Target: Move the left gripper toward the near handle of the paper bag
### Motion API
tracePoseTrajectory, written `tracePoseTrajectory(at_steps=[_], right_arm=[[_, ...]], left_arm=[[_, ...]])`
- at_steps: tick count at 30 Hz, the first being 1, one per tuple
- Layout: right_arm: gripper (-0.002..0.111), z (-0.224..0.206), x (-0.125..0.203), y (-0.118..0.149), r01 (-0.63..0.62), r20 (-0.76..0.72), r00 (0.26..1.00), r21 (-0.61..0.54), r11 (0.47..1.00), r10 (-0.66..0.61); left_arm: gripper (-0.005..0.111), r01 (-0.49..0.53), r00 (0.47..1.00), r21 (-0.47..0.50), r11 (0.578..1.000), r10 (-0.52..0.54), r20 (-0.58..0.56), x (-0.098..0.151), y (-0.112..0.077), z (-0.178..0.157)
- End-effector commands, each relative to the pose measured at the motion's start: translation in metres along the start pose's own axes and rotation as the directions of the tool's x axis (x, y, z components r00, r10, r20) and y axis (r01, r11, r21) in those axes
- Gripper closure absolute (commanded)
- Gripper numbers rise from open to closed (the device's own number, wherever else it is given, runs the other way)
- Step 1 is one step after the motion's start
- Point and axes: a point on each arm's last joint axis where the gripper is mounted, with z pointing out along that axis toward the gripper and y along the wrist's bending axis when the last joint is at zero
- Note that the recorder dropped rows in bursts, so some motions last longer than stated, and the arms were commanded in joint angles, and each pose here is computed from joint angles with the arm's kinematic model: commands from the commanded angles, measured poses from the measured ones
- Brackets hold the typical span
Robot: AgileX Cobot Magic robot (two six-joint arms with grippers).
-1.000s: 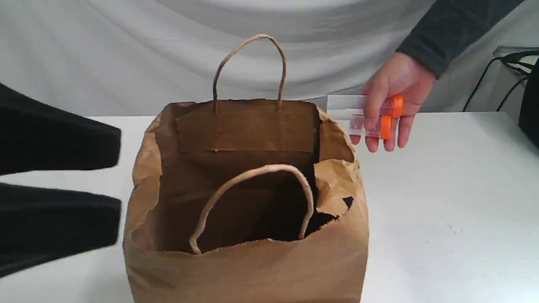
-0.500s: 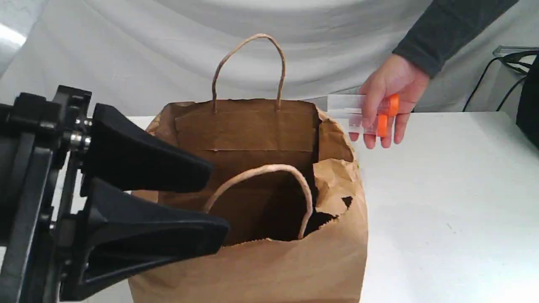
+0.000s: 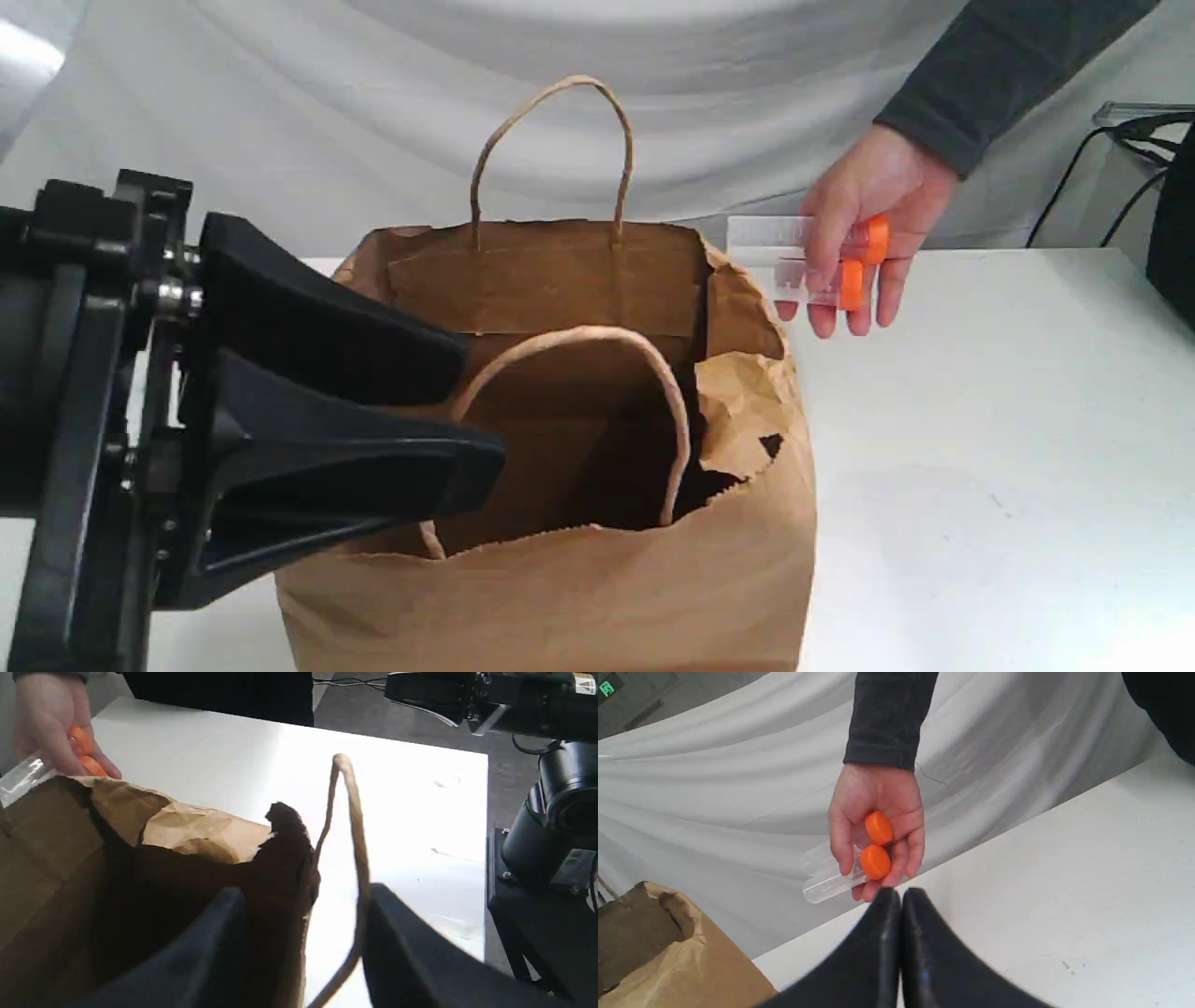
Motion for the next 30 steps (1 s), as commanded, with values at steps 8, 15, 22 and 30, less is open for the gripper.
tracePoseTrajectory(at_steps=[8, 15, 22, 30], right_arm=[[0.108, 0.0, 0.001, -0.001, 0.021, -0.001, 1.0, 0.0, 1.0, -0.021], [0.108, 0.0, 0.001, -0.001, 0.015, -0.001, 1.0, 0.0, 1.0, -0.015], [0.108, 0.0, 0.001, -0.001, 0.015, -0.001, 1.0, 0.0, 1.0, -0.015], [0.108, 0.0, 0.001, -0.001, 0.018, -0.001, 1.0, 0.0, 1.0, -0.018]], left_arm=[[0.079, 0.014, 1.0, 0.026, 1.0, -0.014, -0.004, 0.0, -0.002, 0.001], [0.079, 0.047, 0.998, 0.042, 0.998, -0.048, 0.027, -0.003, -0.004, 0.001], [0.079, 0.066, 0.998, 0.063, 0.996, -0.065, -0.009, 0.002, 0.0, 0.01], [0.107, 0.064, 0.998, 0.033, 0.997, -0.063, -0.018, 0.004, 0.009, 0.018]])
